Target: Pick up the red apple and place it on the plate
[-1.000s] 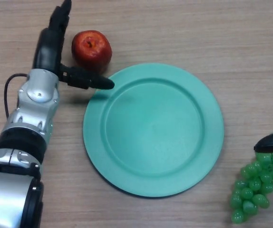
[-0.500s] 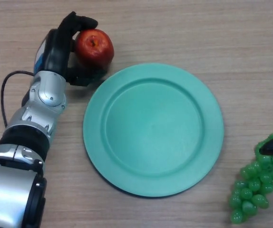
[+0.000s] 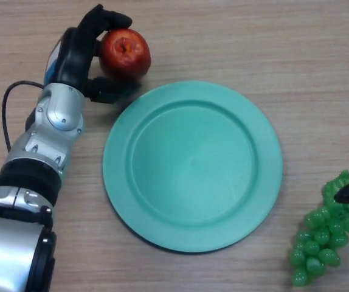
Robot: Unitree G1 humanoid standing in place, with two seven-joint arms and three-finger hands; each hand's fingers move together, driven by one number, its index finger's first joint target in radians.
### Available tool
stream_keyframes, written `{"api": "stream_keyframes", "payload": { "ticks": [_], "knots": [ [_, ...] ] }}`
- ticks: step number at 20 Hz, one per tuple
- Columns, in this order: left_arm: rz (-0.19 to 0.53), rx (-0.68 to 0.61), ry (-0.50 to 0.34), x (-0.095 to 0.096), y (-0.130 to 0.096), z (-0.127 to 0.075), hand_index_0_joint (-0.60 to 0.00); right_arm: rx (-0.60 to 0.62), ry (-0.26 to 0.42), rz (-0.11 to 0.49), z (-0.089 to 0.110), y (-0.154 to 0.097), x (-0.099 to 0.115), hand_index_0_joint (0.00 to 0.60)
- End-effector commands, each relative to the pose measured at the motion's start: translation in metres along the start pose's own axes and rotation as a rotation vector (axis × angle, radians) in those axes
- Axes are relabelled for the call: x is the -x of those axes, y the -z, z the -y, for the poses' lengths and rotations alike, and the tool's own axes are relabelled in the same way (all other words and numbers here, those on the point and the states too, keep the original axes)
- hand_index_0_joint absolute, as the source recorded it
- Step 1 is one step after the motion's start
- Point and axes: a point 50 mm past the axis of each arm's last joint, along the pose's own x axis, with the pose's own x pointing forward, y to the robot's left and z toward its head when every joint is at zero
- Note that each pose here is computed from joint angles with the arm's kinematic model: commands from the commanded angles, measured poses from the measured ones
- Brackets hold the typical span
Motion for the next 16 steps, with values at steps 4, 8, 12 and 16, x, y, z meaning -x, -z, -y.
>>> {"api": "stream_keyframes", "payload": {
  "ticks": [4, 8, 12, 16],
  "knots": [
    [0.253, -0.01, -0.053, 0.005, -0.06, -0.042, -0.6, 0.026, 0.026, 0.249, 0.011, -0.039, 0.008, 0.0],
    [0.191, 0.143, 0.14, 0.048, -0.081, -0.025, -0.6, 0.027, 0.024, 0.244, 0.009, -0.039, 0.006, 0.0],
    [0.137, 0.29, 0.188, 0.081, -0.089, -0.004, -0.6, 0.021, 0.025, 0.246, 0.009, -0.038, 0.003, 0.0],
    [0.061, 0.266, 0.259, 0.091, -0.081, 0.018, -0.6, 0.003, 0.032, 0.25, 0.011, -0.037, 0.004, 0.0]
  ]
}}
